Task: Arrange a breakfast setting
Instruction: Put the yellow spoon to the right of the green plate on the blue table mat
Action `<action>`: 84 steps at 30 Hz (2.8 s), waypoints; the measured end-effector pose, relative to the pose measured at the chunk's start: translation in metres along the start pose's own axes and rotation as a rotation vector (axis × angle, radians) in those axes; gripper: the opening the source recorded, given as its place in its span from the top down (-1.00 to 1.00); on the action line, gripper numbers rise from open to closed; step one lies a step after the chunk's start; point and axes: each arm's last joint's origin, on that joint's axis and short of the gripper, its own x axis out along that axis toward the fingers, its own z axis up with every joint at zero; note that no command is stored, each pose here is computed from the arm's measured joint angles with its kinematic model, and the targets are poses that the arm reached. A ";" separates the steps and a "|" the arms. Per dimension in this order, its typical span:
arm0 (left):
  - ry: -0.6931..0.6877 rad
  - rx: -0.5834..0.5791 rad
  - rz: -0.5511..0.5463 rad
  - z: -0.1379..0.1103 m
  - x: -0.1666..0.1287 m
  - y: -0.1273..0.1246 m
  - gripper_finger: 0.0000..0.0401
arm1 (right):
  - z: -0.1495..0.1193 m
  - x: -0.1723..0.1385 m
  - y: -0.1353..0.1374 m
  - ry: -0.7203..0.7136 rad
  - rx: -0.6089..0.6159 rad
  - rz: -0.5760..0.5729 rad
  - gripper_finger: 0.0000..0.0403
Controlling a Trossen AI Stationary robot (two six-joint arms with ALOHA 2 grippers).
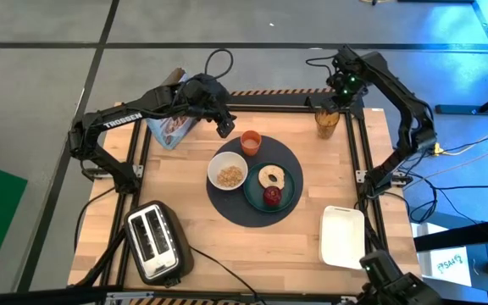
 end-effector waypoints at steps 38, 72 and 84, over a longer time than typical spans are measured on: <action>0.004 0.011 -0.023 -0.002 -0.001 -0.009 0.09 | 0.011 0.017 0.000 -0.145 0.054 0.113 0.71; -0.272 0.097 -0.101 0.025 -0.001 -0.015 0.07 | -0.010 -0.094 0.016 -0.239 -0.010 0.118 0.95; -0.418 0.110 -0.274 0.038 0.075 -0.027 0.06 | -0.053 -0.153 0.054 -0.506 -0.114 0.325 0.93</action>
